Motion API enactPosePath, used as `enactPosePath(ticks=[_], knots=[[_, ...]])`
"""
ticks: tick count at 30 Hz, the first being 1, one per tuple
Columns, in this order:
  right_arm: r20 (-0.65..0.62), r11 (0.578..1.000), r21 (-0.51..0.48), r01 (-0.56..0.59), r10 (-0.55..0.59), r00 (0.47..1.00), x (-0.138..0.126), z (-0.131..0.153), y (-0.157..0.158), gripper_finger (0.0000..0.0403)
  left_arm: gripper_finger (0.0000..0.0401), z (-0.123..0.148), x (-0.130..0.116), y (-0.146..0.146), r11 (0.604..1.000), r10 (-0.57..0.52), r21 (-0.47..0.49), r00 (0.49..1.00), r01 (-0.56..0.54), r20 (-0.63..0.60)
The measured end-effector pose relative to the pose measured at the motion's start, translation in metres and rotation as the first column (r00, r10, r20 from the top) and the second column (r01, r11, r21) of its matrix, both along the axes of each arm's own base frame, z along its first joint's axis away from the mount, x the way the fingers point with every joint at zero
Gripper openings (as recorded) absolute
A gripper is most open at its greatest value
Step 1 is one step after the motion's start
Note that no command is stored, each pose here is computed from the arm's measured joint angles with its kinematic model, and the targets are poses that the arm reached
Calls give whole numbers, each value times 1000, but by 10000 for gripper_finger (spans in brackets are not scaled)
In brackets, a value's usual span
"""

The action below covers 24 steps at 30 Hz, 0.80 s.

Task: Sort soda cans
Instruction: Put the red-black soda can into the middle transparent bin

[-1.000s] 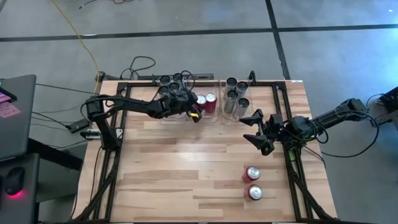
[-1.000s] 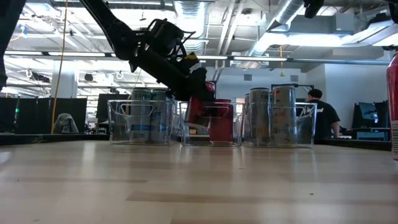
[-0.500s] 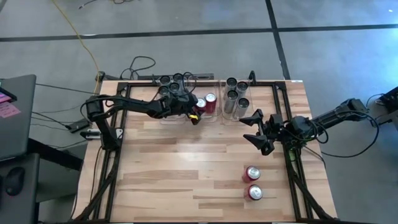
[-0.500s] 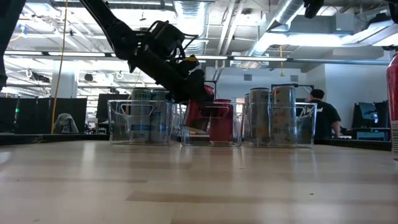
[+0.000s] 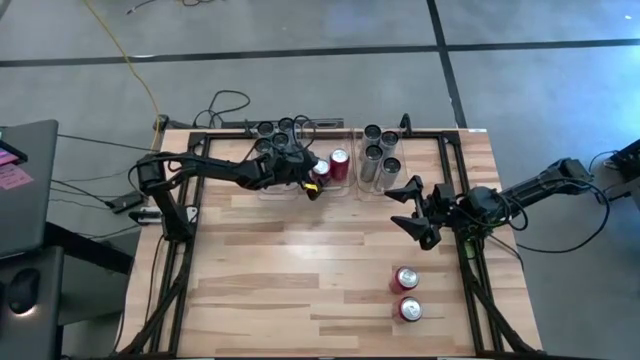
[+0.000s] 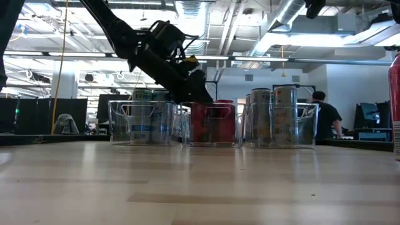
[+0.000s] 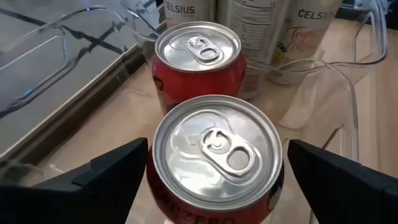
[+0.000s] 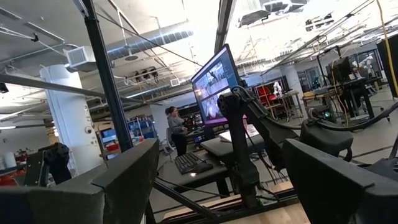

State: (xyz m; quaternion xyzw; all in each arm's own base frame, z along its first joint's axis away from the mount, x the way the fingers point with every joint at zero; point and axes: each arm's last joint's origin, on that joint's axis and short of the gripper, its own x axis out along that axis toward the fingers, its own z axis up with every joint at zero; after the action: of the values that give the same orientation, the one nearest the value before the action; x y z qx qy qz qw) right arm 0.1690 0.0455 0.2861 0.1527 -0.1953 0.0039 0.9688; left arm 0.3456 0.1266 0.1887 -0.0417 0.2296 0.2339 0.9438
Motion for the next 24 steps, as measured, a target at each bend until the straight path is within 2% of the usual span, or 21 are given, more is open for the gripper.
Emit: enactPosePath(ticks=[8, 24], knots=[[-3, 1000, -1, 0, 0, 1000, 0, 0, 0, 359, 380, -1, -2, 2, 993, 111, 54, 993, -109, -34], [-6, 1000, -3, 0, 0, 1000, 0, -1, 0, 359, 380, 3, -2, 6, 974, 144, 188, 987, -130, -67]])
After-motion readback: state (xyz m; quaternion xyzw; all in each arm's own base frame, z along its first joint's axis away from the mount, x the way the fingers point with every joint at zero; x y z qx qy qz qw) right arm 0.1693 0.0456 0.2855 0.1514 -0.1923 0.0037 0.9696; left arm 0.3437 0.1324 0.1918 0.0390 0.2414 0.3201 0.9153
